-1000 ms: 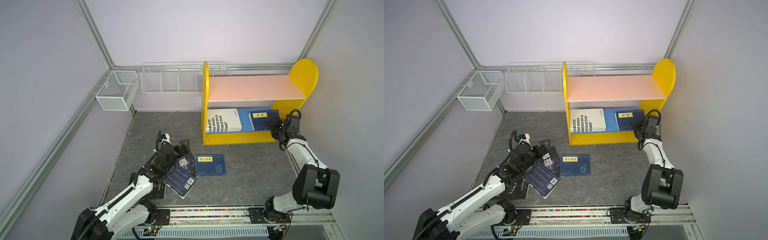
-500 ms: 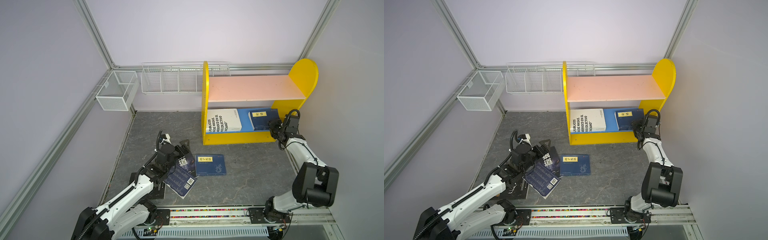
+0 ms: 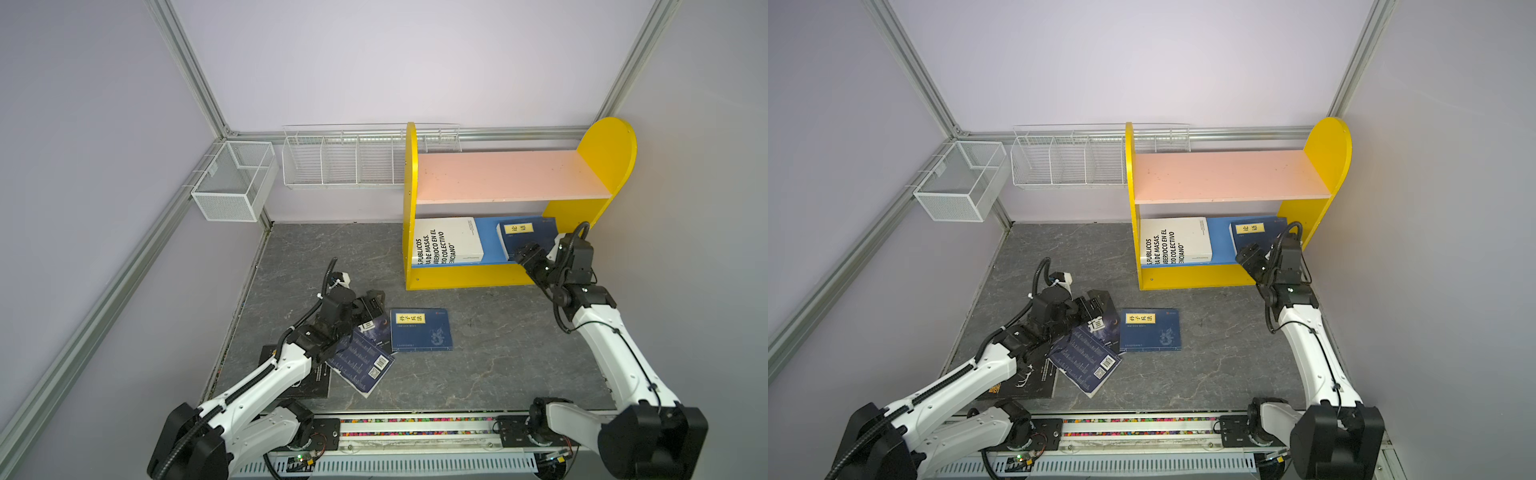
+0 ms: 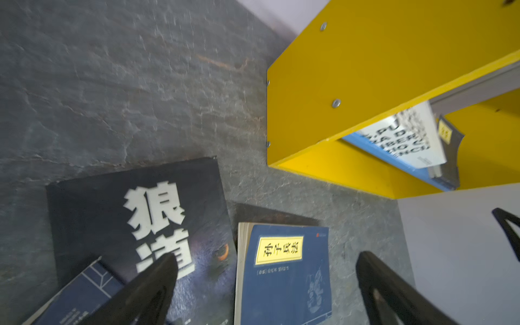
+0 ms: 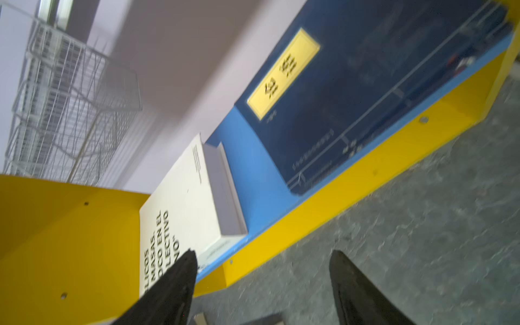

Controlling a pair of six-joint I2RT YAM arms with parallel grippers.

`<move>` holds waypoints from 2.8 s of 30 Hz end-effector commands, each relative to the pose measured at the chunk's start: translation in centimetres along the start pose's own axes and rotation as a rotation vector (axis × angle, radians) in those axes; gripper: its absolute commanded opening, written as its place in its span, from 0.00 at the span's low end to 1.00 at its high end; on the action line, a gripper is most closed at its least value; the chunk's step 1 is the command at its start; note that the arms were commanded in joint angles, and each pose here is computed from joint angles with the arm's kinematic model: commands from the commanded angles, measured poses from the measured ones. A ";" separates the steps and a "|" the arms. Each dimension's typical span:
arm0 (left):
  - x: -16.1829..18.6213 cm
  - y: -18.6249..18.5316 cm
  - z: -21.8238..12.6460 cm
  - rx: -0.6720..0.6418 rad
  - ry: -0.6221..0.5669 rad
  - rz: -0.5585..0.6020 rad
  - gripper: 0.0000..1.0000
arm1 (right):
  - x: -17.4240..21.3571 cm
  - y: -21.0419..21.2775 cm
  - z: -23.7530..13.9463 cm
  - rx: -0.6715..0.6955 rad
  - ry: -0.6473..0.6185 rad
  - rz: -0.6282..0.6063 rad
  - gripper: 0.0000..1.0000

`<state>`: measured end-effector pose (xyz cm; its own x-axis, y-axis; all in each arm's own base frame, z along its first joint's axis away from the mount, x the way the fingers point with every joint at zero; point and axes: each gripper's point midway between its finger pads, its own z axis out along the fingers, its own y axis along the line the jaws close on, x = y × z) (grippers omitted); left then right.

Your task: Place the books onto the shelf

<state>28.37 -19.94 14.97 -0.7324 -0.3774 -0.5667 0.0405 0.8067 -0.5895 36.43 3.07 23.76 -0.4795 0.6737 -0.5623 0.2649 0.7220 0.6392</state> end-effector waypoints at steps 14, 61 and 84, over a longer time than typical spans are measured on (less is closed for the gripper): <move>8.1 0.9 4.2 0.016 0.308 0.076 0.99 | 18.8 -4.2 1.4 0.039 0.346 -0.192 0.46; 5.2 -5.4 2.7 0.271 0.153 -0.063 0.56 | 32.3 -6.1 9.8 0.178 0.665 -0.320 0.15; -0.4 -13.1 -7.4 0.515 0.059 0.083 0.00 | 15.8 8.6 -3.2 -0.305 0.283 -0.345 0.89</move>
<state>24.49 -26.25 20.67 -0.8000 -0.3080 -0.5150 0.2576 0.5989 -0.7583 29.68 20.78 20.01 -0.7308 0.3205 -0.6027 -0.1477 0.7878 0.5979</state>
